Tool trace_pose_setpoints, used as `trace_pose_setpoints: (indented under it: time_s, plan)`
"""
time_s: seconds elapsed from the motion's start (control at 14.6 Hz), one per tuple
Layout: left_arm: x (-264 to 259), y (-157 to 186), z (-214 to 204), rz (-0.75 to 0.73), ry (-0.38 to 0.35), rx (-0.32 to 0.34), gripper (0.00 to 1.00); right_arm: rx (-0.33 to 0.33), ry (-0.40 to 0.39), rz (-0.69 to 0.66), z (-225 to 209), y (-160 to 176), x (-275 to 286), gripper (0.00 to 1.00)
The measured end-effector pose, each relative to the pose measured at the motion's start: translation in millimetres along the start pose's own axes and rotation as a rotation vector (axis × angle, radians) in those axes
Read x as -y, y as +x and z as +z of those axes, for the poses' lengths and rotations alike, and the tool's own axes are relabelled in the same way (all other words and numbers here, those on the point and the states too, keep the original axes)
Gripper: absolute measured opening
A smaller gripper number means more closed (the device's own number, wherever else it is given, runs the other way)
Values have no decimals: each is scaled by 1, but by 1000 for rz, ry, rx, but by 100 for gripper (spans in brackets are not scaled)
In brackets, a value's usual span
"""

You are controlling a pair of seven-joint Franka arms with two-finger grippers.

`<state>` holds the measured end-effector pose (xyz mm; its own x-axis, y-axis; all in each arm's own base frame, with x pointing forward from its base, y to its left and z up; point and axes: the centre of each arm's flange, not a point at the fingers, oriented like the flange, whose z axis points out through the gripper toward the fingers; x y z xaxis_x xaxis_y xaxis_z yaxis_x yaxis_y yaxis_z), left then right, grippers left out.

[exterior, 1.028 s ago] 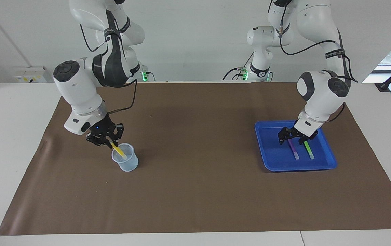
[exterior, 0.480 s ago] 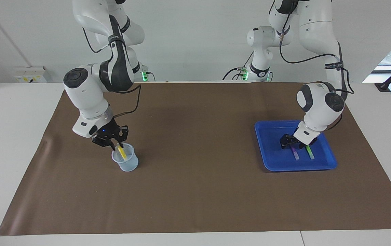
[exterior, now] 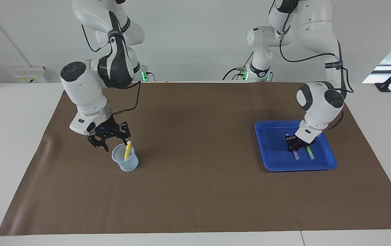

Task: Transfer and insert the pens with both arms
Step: 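Grasp the purple pen with the left gripper while the right gripper withdraws, then lift the purple pen toward the right gripper and close the right gripper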

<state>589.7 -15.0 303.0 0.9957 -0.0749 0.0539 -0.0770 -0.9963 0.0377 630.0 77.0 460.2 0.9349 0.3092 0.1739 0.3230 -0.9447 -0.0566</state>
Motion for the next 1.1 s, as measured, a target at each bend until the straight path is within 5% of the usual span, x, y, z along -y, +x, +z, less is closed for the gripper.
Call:
trace_pose_setpoints:
  time_s: [0.41, 0.75, 1.1]
  plan:
    - [-17, -4, -24, -185, -6, 21, 17, -67, 317, 225, -25, 21, 50, 86]
    - [-79, -5, -85, -535, -16, 18, 17, -13, 523, 500, -26, 29, 108, 88]
    - [-164, 4, -126, -898, -173, 61, 17, -26, 629, 665, -30, 38, 150, 88]
